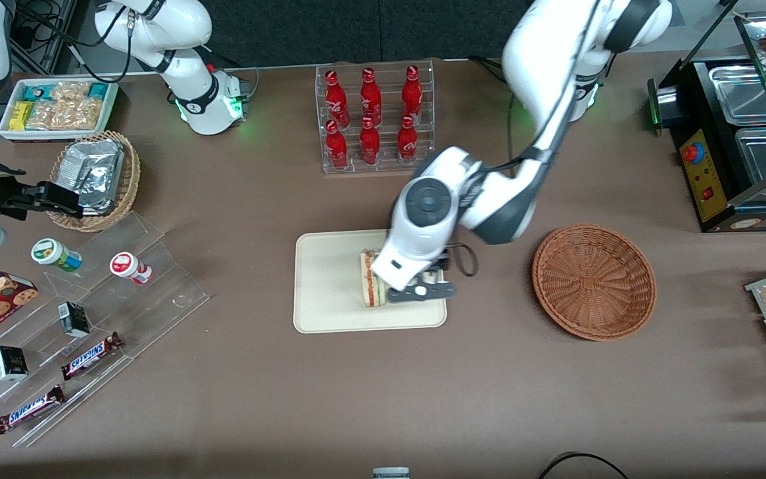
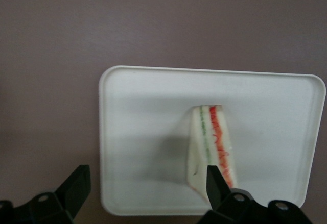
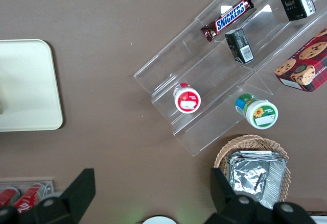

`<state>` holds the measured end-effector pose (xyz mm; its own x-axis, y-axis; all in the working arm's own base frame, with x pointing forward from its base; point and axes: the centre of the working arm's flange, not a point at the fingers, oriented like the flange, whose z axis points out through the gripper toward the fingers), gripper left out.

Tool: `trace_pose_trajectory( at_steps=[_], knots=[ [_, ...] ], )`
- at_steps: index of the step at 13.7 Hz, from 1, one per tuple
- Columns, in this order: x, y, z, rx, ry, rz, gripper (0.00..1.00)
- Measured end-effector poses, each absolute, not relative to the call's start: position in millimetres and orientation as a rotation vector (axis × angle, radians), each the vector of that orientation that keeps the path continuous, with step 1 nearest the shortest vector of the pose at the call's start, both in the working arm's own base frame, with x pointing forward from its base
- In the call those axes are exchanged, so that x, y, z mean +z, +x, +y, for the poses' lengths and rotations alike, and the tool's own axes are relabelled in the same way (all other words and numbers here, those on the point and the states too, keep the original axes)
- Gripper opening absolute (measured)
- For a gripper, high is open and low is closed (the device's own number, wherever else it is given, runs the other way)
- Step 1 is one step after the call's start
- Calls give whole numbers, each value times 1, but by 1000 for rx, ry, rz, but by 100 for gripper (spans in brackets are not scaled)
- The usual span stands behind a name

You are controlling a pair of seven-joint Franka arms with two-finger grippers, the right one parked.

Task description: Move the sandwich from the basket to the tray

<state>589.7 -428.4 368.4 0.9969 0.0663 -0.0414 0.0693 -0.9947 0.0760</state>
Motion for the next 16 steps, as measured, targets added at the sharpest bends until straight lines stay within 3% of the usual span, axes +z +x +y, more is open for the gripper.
trace_pose_trajectory(
  at_steps=[7, 13, 16],
  knots=[
    [377, 588, -248, -165, 3073, -53, 100],
    [388, 581, -103, -88, 3051, -131, 100],
    [423, 578, -80, -47, 3048, -113, 100]
  ],
)
